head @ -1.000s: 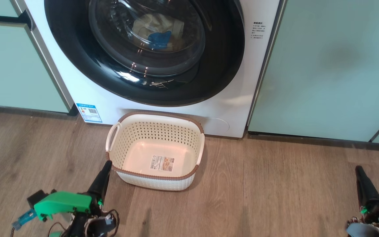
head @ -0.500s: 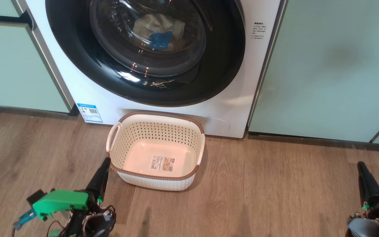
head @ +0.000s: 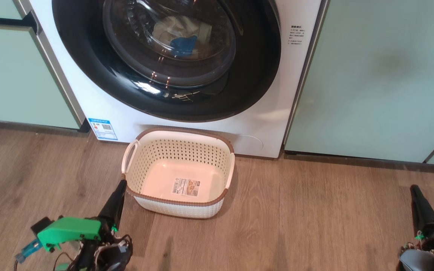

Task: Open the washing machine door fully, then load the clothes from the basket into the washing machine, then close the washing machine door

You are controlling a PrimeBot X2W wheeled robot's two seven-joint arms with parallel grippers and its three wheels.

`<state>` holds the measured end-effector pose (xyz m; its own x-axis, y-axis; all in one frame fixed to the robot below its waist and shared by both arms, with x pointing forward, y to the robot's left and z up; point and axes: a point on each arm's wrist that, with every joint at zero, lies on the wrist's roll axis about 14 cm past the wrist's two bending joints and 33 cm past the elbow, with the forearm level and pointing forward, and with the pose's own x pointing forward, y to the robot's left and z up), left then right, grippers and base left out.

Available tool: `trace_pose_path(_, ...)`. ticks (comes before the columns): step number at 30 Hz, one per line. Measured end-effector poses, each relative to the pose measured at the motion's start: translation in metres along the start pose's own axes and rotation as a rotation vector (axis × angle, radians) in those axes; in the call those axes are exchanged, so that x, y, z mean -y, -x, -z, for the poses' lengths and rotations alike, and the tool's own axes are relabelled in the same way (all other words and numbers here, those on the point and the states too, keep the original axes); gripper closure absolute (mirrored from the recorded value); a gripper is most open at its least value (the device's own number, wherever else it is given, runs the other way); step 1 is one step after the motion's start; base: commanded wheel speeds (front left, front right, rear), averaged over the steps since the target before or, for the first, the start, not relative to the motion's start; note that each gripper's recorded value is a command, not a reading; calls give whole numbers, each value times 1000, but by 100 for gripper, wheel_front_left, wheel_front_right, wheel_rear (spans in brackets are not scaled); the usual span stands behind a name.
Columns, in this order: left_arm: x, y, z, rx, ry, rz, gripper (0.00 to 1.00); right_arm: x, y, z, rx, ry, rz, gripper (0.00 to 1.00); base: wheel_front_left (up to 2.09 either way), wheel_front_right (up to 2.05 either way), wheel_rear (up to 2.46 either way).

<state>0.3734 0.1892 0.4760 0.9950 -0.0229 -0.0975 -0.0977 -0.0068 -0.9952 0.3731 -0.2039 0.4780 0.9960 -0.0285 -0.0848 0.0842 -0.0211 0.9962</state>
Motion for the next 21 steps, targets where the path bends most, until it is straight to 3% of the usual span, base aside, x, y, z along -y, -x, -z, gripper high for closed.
trace_pose_path(21, 0, 0, 0, 0, 5, 0, 100, 0, 0, -1, -2, 0, 0, 100, 0, 0, 0)
